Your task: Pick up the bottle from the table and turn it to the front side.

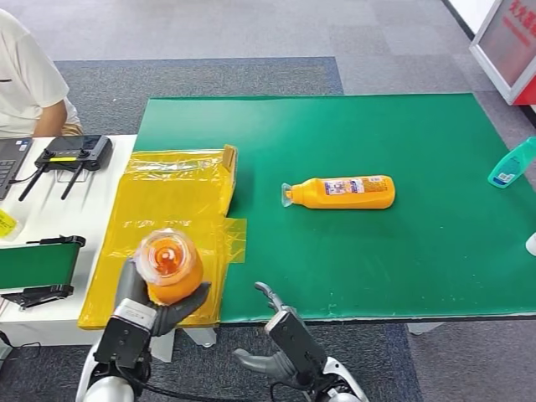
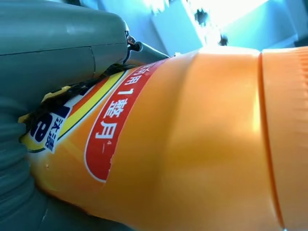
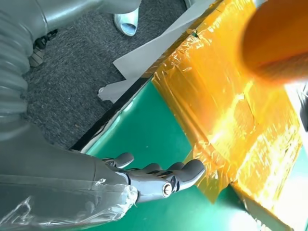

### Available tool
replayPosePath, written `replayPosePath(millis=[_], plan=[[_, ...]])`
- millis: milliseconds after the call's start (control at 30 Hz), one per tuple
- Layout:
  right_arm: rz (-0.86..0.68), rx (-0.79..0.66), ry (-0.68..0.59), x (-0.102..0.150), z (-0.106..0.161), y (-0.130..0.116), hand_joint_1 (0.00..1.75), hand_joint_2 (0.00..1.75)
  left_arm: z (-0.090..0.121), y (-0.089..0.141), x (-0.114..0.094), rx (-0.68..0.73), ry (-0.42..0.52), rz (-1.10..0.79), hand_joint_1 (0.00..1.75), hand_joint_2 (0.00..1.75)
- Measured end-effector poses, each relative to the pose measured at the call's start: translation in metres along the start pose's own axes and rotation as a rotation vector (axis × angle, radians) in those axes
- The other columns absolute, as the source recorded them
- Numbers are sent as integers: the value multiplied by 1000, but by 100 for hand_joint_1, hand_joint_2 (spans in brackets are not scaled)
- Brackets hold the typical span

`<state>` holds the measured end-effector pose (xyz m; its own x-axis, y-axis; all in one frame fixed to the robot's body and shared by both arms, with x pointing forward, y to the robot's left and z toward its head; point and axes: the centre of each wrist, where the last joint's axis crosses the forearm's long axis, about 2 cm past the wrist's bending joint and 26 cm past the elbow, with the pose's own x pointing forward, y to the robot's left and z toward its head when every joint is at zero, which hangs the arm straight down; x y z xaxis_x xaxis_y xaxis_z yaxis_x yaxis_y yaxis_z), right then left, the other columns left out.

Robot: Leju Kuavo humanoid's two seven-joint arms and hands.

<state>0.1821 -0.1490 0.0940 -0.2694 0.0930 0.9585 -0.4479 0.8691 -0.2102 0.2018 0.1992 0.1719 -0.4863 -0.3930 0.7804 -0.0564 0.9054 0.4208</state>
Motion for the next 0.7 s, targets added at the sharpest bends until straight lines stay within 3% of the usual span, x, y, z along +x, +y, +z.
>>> replayPosePath(millis=[200, 333, 700], plan=[[-1, -19, -13, 6, 3, -10, 0, 175, -22, 33, -11, 55, 73, -459, 175, 175], [2, -18, -24, 8, 2, -16, 0, 175, -41, 49, -29, 83, 143, -691, 175, 175], [6, -6, -58, 10, -6, -24, 0, 175, -79, 71, -74, -22, 212, -947, 175, 175]])
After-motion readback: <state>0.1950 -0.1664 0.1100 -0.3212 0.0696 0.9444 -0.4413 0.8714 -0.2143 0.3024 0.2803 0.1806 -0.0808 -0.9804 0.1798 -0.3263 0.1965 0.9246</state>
